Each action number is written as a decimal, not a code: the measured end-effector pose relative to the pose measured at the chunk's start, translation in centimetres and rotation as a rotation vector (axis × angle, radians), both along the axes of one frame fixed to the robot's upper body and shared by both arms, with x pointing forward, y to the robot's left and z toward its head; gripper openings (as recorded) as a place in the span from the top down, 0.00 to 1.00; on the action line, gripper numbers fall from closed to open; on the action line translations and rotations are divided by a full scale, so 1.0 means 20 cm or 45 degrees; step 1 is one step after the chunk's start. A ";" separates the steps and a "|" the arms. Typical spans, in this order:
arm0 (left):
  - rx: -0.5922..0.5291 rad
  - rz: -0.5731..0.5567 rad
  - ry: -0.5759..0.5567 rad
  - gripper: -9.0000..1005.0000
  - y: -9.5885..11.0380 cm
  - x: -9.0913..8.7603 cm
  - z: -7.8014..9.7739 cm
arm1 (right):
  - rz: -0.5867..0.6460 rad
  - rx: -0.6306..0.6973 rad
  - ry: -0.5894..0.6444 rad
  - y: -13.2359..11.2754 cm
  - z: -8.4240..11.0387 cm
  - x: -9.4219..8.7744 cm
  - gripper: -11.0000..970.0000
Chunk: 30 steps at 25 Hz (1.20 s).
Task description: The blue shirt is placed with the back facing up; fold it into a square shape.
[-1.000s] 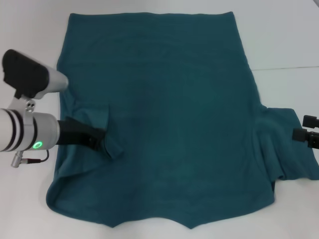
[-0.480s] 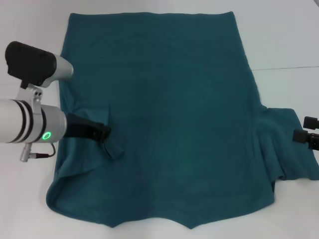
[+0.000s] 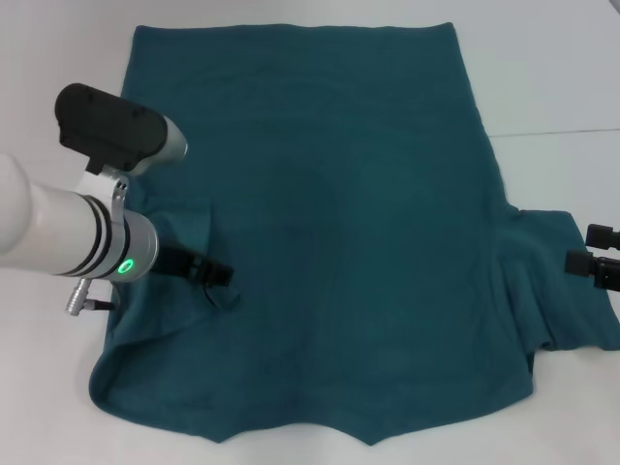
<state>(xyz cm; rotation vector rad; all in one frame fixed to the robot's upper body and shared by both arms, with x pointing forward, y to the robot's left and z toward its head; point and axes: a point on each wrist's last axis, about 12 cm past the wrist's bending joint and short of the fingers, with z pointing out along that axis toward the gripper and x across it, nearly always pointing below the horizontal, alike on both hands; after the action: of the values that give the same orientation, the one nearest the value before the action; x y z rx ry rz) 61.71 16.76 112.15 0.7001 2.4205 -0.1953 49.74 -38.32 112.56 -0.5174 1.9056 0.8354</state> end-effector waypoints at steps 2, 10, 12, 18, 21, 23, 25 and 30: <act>0.029 0.008 -0.005 0.53 -0.01 0.00 0.00 | 0.001 0.000 -0.001 0.00 0.00 0.00 0.21; 0.039 0.055 -0.025 0.25 -0.02 0.01 0.01 | -0.002 0.005 0.002 0.00 0.00 0.00 0.21; 0.045 0.052 -0.027 0.26 -0.03 0.01 0.00 | 0.001 0.009 0.003 0.00 -0.01 0.00 0.21; 0.061 0.047 -0.009 0.26 -0.04 0.02 -0.02 | 0.006 0.010 0.004 0.01 -0.01 0.00 0.21; 0.058 0.062 0.008 0.26 -0.04 0.02 -0.03 | 0.006 0.012 0.006 0.01 -0.01 0.00 0.21; 0.055 0.072 0.018 0.27 -0.04 0.02 -0.04 | 0.007 0.013 0.006 0.01 -0.01 0.00 0.21; 0.061 0.068 0.024 0.27 -0.04 0.03 -0.05 | 0.007 0.015 0.007 0.01 -0.01 0.00 0.21; 0.071 0.059 0.033 0.44 -0.06 0.03 -0.06 | 0.009 0.024 0.010 0.02 -0.02 0.00 0.21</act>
<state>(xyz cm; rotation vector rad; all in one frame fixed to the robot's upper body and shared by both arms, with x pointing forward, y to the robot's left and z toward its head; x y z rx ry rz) 62.28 15.60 111.01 0.6687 2.4723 -0.1195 49.82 -37.82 112.23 -0.5102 1.9020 0.8601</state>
